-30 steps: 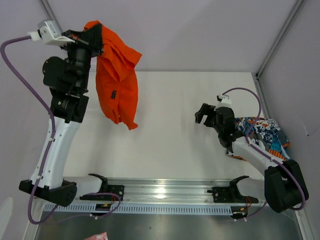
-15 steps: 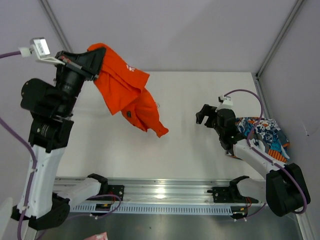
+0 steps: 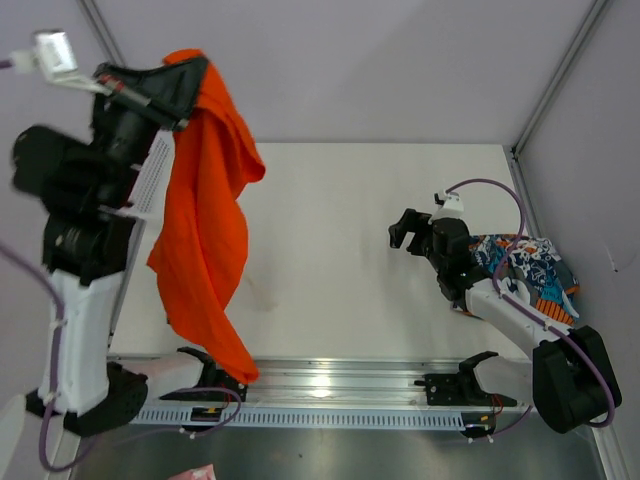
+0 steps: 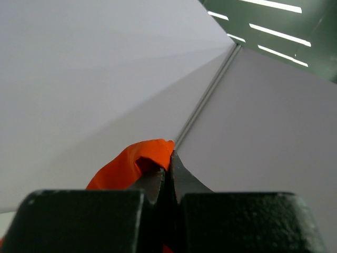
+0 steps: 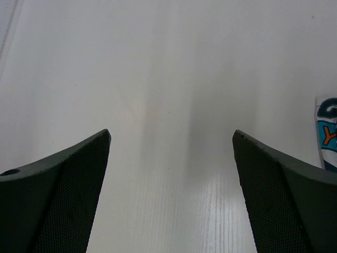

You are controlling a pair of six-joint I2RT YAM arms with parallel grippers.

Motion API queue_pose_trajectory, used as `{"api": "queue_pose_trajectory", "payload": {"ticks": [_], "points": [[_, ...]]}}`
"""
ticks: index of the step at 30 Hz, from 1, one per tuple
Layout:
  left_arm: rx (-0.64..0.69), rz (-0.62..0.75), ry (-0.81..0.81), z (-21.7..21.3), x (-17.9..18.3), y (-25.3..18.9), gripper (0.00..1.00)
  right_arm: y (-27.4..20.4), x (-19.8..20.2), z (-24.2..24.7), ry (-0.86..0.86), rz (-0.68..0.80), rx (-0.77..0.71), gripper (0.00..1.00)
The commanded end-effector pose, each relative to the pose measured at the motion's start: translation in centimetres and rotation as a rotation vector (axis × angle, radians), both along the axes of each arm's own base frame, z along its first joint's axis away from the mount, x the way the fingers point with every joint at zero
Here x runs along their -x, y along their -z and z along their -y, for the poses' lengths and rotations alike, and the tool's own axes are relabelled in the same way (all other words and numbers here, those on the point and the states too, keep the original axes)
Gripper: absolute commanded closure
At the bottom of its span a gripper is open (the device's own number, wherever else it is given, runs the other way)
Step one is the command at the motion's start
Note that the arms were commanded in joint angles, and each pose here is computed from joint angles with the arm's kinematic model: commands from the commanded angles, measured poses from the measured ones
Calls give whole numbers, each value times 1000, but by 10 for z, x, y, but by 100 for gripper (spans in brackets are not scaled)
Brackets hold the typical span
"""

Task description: Fold and stack the shorts

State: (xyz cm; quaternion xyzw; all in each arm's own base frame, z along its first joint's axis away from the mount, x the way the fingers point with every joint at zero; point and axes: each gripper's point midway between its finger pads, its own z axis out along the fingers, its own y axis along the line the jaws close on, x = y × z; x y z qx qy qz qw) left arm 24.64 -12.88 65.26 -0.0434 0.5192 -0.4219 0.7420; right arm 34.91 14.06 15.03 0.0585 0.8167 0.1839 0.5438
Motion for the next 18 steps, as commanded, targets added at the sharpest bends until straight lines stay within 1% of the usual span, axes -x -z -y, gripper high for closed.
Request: {"api": "queue_pose_trajectory", "payload": {"ticks": [1,2,3,4,5,6,7,8,9,10,11,12,14,15,16,17,18], "points": [[-69,-160,233,82,-92,65,100,-12,-4,2,18,50,-4,2],[-95,-227,280,111,-122,96,100,-10,-4,3,23,47,-1,2],[-113,-257,312,128,-135,112,100,-10,-4,3,23,46,-1,2],[-143,-312,338,153,-157,141,100,-8,-4,2,17,45,-1,2],[-137,-272,330,150,-152,121,100,-8,-4,1,13,46,-1,2],[-163,-335,346,172,-173,153,100,-9,-4,0,8,51,-1,2],[-170,-356,333,178,-183,163,100,-9,-4,0,6,50,-2,2],[-161,-350,338,184,-187,160,100,-8,-4,0,5,49,-2,2],[-166,-383,345,193,-201,179,98,-8,-5,0,5,50,3,2],[-163,-383,358,197,-204,181,88,-7,-4,1,6,48,6,2],[-171,-381,356,199,-207,181,28,-6,-4,1,8,45,7,2],[-192,-415,344,203,-217,197,1,-5,-4,1,9,43,7,2],[-264,-461,291,199,-221,209,1,-6,-4,-1,0,47,6,2],[-276,-446,274,196,-220,201,1,-7,-4,-2,-7,53,3,2],[-310,-463,249,190,-220,210,1,-8,-4,-7,-37,58,-9,2],[-313,-441,238,185,-215,200,1,-6,-1,-12,-66,53,-12,2],[-331,-467,226,182,-215,214,1,-7,-1,-19,-99,60,-23,2]]}}
